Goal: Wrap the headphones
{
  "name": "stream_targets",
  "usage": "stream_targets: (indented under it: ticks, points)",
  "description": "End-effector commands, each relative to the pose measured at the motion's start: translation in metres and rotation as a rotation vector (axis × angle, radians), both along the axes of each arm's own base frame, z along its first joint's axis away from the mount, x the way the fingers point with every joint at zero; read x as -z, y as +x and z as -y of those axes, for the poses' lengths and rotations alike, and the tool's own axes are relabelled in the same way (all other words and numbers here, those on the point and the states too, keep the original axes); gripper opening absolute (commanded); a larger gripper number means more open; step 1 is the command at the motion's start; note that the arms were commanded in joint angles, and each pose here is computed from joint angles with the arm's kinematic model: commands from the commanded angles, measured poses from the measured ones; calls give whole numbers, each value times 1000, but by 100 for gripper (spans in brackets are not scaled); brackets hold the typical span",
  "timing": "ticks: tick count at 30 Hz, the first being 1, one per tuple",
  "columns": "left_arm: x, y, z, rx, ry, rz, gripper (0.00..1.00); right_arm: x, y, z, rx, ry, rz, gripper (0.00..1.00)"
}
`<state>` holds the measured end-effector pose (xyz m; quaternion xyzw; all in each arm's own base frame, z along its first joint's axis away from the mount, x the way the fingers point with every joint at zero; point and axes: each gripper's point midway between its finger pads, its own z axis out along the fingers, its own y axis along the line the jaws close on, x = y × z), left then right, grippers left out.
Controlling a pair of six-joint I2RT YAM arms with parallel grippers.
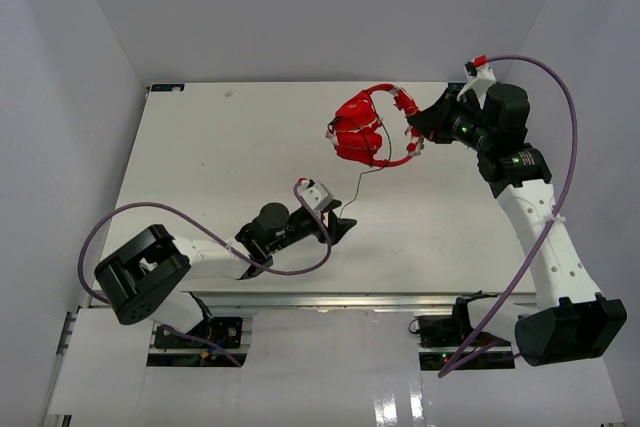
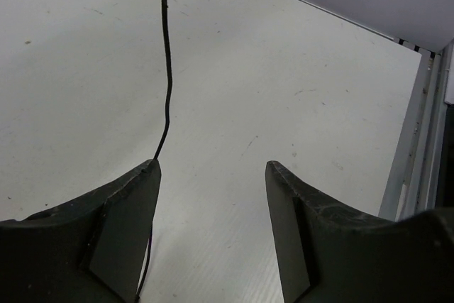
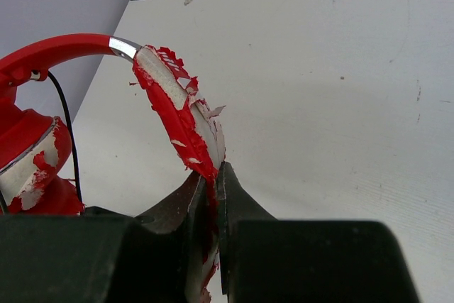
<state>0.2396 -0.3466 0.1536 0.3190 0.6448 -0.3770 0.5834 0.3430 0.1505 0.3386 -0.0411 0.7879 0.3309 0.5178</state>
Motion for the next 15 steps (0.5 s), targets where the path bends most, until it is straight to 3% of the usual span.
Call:
stream_targets:
  ticks: [1, 5, 10, 13, 15]
  points:
    - [4, -12, 1, 68, 34, 23, 73, -40, -8, -7, -56, 54, 104, 8]
    - [19, -2, 24, 104, 71, 3, 74, -35, -12, -11, -82, 72, 89, 8]
    - [39, 51, 44, -50, 156, -25, 71, -40, -18, -10, -102, 69, 108, 8]
    - [42, 63, 42, -91, 162, -16, 65, -44, -22, -8, -124, 64, 127, 8]
    - [44, 66, 39, -99, 146, -28, 48, -44, -22, -5, -136, 66, 128, 8]
